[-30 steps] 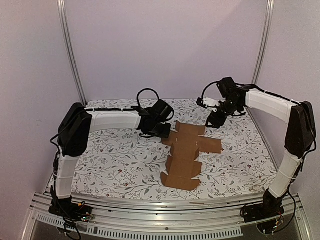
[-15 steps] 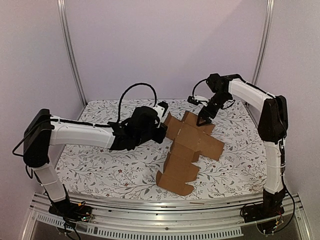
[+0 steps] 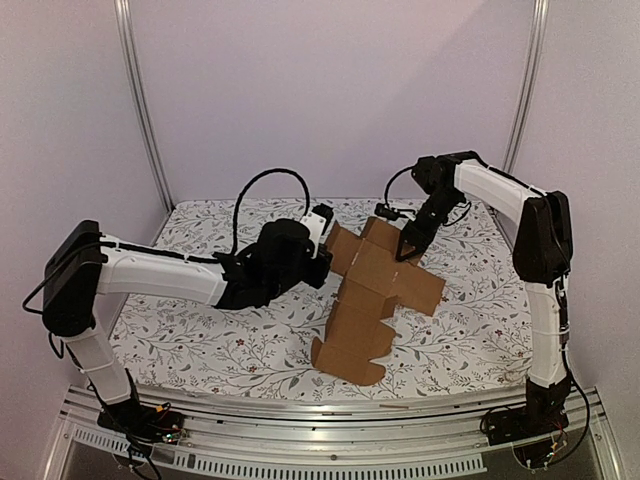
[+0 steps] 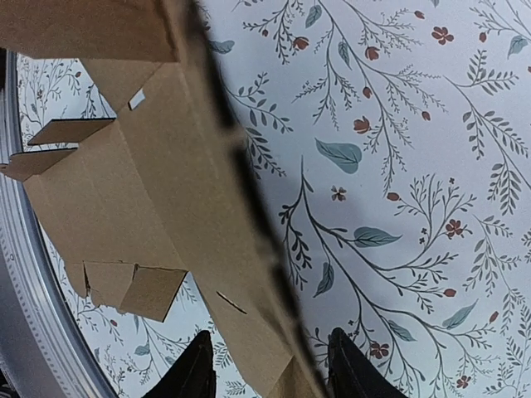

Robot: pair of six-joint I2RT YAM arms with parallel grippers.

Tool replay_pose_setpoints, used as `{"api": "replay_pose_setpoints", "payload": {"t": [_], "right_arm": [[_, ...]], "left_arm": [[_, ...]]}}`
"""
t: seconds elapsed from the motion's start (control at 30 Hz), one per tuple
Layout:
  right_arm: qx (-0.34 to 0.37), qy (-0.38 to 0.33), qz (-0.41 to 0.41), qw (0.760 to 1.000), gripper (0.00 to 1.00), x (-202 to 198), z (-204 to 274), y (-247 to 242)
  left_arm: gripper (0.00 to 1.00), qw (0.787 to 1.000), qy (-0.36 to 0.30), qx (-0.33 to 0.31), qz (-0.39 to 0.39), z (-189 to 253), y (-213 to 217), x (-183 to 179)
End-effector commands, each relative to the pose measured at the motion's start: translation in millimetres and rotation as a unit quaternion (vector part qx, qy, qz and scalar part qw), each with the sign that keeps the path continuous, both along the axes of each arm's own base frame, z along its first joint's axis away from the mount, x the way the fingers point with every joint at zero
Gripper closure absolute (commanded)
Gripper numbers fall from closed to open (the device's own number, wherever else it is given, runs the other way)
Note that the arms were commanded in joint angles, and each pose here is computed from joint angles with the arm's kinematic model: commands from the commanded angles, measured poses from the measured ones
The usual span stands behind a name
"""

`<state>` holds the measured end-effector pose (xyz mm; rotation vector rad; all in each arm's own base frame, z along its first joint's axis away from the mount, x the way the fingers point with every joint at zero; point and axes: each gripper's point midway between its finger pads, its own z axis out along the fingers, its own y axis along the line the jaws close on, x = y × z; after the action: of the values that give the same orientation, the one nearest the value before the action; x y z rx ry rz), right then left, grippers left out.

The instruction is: Fold the paper box

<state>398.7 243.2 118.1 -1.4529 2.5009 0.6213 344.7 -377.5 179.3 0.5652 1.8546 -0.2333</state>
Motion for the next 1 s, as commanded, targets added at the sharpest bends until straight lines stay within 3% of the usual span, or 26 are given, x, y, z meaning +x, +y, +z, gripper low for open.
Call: {"api": "replay_pose_setpoints", "payload": {"t": [0.0, 0.5, 0.97], "right_arm": [[0.041, 0.003, 0.013, 0.999, 0.56, -8.2, 22.6, 7.0], [0.067, -0.060, 0.017, 0.996, 0.71, -0.6, 51.2, 6.3], [0.037, -0.051, 0.019, 0.998, 0.81, -2.0, 31.2, -1.7]], "left_arm": [[1.00, 1.000, -0.015, -0.013, 0.000, 11.3, 0.2, -1.8], [1.00, 1.000, -0.012, -0.013, -0.009, 9.0, 1.1, -5.1], [1.00, 0.999, -0.030, -0.028, 0.010, 17.2, 11.1, -4.6]]}}
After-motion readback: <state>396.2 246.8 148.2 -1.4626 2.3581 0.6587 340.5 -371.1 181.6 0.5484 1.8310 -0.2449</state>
